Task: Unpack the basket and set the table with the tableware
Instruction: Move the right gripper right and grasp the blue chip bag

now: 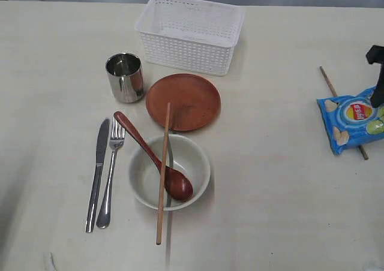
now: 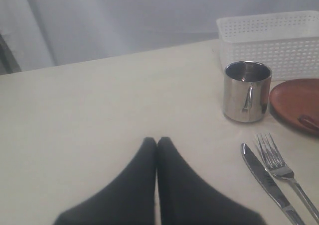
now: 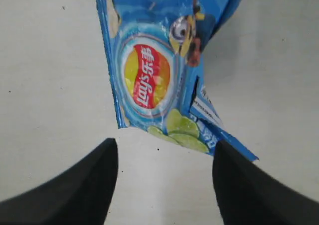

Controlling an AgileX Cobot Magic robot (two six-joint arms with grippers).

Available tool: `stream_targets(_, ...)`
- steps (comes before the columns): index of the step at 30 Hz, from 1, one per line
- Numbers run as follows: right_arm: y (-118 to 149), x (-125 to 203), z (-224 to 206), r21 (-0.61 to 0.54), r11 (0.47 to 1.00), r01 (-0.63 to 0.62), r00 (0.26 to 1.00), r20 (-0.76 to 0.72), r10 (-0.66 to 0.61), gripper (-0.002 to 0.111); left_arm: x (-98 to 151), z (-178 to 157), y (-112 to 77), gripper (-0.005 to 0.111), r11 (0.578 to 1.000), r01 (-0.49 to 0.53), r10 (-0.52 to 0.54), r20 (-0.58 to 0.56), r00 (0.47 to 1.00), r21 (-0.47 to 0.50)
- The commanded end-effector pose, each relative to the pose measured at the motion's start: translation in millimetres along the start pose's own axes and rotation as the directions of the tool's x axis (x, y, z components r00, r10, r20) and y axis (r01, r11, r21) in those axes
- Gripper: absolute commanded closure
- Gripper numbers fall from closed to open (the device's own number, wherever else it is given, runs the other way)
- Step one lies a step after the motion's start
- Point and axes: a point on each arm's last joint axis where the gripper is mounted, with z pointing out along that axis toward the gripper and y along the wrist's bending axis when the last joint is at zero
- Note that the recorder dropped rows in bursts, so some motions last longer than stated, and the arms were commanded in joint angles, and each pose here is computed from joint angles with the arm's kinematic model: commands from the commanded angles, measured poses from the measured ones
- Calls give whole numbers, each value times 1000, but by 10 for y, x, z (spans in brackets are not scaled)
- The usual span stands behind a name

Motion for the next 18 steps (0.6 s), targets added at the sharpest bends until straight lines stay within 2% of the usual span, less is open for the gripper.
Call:
stream_targets(1, -47, 63, 160, 15, 1000, -21, 999, 33, 20, 54, -1, 0, -1, 107, 1000, 9, -9, 8, 1000, 0)
stream_targets(5, -118, 26, 184, 85, 994, -65, 994, 92, 58, 54, -1, 0, -1, 107, 1000, 9, -9, 8, 1000, 0)
stream_targets(14, -119, -40, 185, 82, 995, -53, 986, 161, 39, 54, -1, 0, -1, 107, 1000, 9, -9, 8, 1000, 0)
stream_targets(18, -121, -59, 269, 69, 996, -58, 990, 131, 48, 54, -1, 0, -1, 107, 1000, 9, -9, 8, 1000, 0)
